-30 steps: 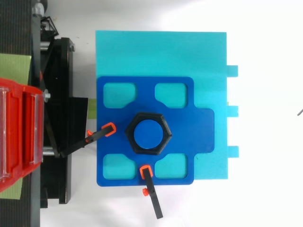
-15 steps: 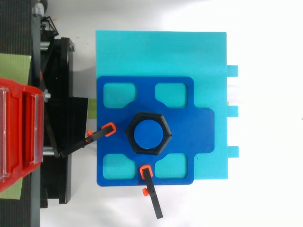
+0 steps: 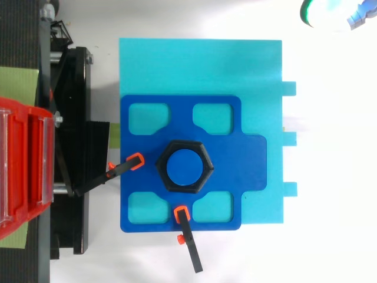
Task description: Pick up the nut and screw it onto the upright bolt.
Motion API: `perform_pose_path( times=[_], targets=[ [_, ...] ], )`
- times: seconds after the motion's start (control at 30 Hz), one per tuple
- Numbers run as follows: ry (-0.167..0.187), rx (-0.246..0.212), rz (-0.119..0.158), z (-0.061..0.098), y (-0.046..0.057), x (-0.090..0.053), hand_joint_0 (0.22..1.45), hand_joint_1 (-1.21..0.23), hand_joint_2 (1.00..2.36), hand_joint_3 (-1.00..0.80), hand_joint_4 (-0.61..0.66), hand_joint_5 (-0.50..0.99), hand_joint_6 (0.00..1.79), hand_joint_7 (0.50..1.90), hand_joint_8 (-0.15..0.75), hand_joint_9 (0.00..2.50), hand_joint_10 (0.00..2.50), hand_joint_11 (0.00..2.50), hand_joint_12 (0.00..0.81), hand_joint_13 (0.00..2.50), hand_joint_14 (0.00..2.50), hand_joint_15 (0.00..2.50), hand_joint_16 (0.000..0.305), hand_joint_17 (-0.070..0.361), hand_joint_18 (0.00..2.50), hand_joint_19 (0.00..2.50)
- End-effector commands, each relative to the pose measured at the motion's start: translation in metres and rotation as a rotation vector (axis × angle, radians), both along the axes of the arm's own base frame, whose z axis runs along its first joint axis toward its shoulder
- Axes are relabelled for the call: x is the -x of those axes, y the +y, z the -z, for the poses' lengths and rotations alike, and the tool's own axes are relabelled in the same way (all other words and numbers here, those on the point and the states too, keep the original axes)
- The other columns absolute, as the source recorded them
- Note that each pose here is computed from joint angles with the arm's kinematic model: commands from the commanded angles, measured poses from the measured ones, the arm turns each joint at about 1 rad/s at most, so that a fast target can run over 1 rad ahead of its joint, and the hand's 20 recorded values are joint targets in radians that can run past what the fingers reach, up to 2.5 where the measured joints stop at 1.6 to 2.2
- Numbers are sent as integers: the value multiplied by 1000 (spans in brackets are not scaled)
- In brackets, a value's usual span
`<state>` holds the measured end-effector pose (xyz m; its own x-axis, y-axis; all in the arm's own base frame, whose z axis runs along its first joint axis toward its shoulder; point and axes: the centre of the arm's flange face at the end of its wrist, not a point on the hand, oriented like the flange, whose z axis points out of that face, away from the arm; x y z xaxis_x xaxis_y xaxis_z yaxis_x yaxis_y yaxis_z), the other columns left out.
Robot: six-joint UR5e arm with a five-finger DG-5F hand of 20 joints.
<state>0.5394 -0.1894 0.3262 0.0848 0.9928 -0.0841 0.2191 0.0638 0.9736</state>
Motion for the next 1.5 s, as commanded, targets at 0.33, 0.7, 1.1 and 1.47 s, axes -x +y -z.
perform_pose_path(
  times=[0.33, 0.7, 1.1, 1.47],
  targets=[
    [-1, -9, 3, 0, 0, 0, 485, -399, 1000, -500, 115, -254, 502, 686, 227, 327, 0, 0, 353, 0, 0, 0, 48, 108, 0, 2],
    [-1, -9, 1, 0, 0, 0, 482, -401, 1000, -500, 102, -257, 502, 694, 227, 409, 2, 76, 348, 18, 0, 0, 49, 110, 0, 0],
    [0, -9, 1, 0, 0, 0, 482, -424, 1000, -500, 103, -256, 502, 684, 241, 468, 5, 188, 348, 84, 0, 0, 49, 110, 0, 0],
    [-1, -9, 1, 0, 0, 0, 482, -425, 1000, -500, 94, -261, 502, 675, 249, 433, 8, 276, 348, 62, 0, 0, 48, 108, 0, 0]
  ],
)
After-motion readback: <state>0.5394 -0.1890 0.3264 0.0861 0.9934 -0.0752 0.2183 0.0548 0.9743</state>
